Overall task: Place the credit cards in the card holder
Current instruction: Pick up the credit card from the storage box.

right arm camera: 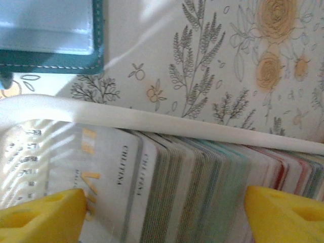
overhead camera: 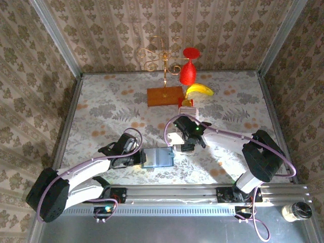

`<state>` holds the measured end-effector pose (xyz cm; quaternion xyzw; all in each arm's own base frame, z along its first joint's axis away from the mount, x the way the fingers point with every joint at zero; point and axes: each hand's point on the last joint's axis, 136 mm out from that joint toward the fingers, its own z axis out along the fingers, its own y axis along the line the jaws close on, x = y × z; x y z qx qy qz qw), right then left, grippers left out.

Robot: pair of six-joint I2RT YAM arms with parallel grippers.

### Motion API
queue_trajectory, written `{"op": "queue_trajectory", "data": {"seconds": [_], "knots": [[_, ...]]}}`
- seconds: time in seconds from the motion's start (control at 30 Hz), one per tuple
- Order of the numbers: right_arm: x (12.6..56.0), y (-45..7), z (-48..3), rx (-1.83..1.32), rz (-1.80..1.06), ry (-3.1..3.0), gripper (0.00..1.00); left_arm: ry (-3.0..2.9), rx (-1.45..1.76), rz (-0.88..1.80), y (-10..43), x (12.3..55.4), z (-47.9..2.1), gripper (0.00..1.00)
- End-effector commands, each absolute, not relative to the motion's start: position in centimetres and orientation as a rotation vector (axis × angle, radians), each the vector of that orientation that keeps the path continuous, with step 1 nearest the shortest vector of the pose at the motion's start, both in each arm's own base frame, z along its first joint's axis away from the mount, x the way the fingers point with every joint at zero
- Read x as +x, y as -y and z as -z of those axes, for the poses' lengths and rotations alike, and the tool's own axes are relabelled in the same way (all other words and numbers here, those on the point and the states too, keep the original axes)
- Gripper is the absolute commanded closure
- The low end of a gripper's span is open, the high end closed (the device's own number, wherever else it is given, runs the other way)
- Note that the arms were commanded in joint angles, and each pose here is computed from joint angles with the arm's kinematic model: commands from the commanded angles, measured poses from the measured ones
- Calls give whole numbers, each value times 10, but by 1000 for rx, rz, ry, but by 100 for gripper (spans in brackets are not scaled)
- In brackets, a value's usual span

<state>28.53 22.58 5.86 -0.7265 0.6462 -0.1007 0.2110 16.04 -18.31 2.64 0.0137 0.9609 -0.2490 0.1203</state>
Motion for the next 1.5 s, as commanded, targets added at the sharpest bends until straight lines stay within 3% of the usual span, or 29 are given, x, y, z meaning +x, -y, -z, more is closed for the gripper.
{"op": "queue_trajectory", "data": {"seconds": [0.0, 0.17, 0.3, 0.97, 1.47], "knots": [[286, -219, -58, -2031, 321, -1792, 29, -2823, 37, 707, 181, 157, -21, 70], [281, -215, -64, -2022, 316, -1792, 47, -2824, 31, 710, 181, 157, -20, 71], [279, -212, -64, -2019, 321, -1797, 49, -2822, 32, 709, 181, 157, -20, 72], [278, -210, -78, -1977, 345, -1791, 86, -2828, 33, 710, 181, 155, -18, 74], [269, -213, -103, -1917, 331, -1778, 92, -2819, 36, 713, 181, 156, -23, 74]]}}
